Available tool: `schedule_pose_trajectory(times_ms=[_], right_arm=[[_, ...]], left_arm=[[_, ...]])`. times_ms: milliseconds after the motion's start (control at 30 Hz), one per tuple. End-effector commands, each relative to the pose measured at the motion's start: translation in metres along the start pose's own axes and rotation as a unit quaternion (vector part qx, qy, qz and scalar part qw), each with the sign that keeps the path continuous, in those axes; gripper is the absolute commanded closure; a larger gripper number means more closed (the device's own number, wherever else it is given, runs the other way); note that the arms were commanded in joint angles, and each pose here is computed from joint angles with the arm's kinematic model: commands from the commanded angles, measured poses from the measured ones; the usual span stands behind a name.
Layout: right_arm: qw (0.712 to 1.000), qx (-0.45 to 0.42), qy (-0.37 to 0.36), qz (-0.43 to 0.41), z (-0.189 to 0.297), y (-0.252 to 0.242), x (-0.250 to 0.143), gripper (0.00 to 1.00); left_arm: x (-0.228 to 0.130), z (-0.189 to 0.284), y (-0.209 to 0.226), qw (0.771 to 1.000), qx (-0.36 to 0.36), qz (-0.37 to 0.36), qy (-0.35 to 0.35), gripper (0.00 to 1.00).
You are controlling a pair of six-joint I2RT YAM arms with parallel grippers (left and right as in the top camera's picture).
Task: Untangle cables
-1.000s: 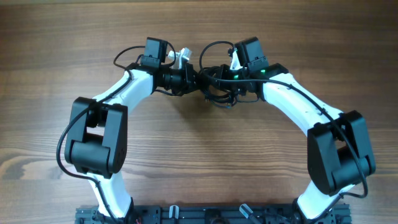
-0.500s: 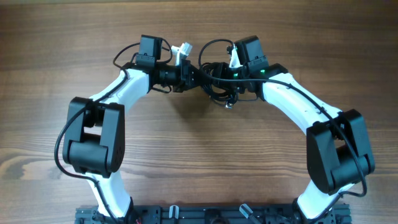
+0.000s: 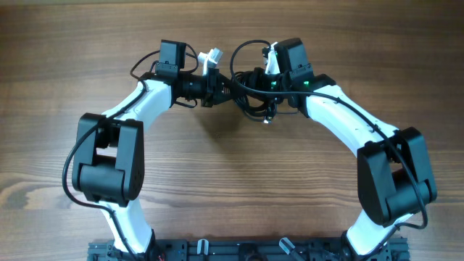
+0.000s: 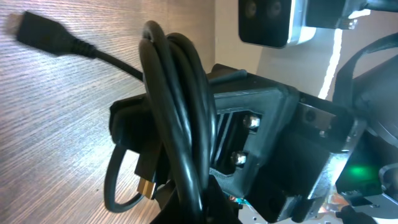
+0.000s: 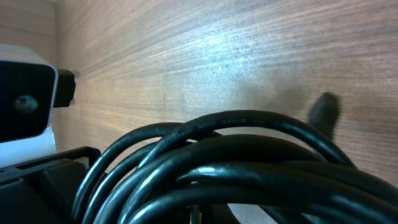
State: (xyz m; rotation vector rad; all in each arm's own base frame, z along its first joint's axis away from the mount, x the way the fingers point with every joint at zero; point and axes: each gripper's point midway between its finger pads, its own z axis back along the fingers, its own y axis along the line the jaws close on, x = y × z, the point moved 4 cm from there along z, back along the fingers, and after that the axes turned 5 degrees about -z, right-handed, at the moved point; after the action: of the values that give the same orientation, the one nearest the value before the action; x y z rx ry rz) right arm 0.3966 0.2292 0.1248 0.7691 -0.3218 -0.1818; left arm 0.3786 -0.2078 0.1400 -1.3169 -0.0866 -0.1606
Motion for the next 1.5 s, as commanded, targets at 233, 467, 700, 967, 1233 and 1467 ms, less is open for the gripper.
schedule_pose_trajectory(times_ms=[233, 467, 700, 967, 1233, 1467], right_arm=[[0.999, -0.033, 0.019, 0.023, 0.018, -0.021, 0.002, 0.96], [0.996, 0.048, -0.014, 0.076, 0.088, 0.014, 0.017, 0.96], [0.991, 0.077, -0.051, 0.097, 0.129, 0.044, 0.015, 0.96], [0.990, -0.091, -0.103, -0.015, 0.133, -0.008, 0.021, 0.96], [0.985, -0.154, -0.074, 0.021, 0.131, -0.030, 0.010, 0.96], [0.989, -0.104, -0.065, 0.080, 0.127, -0.014, 0.013, 0.96]], left_arm=[[0.006, 0.008, -0.014, 1.000, -0.001, -0.024, -0.012, 0.96], [0.012, 0.018, 0.009, 0.996, 0.071, -0.022, -0.045, 0.96], [0.010, 0.018, 0.012, 0.996, 0.079, -0.022, -0.042, 0.96], [0.010, 0.018, 0.013, 0.996, 0.081, -0.024, -0.043, 0.96], [0.019, 0.022, -0.001, 0.990, 0.077, -0.101, -0.056, 0.96], [0.017, 0.041, -0.069, 0.967, 0.068, -0.233, -0.082, 0.96]])
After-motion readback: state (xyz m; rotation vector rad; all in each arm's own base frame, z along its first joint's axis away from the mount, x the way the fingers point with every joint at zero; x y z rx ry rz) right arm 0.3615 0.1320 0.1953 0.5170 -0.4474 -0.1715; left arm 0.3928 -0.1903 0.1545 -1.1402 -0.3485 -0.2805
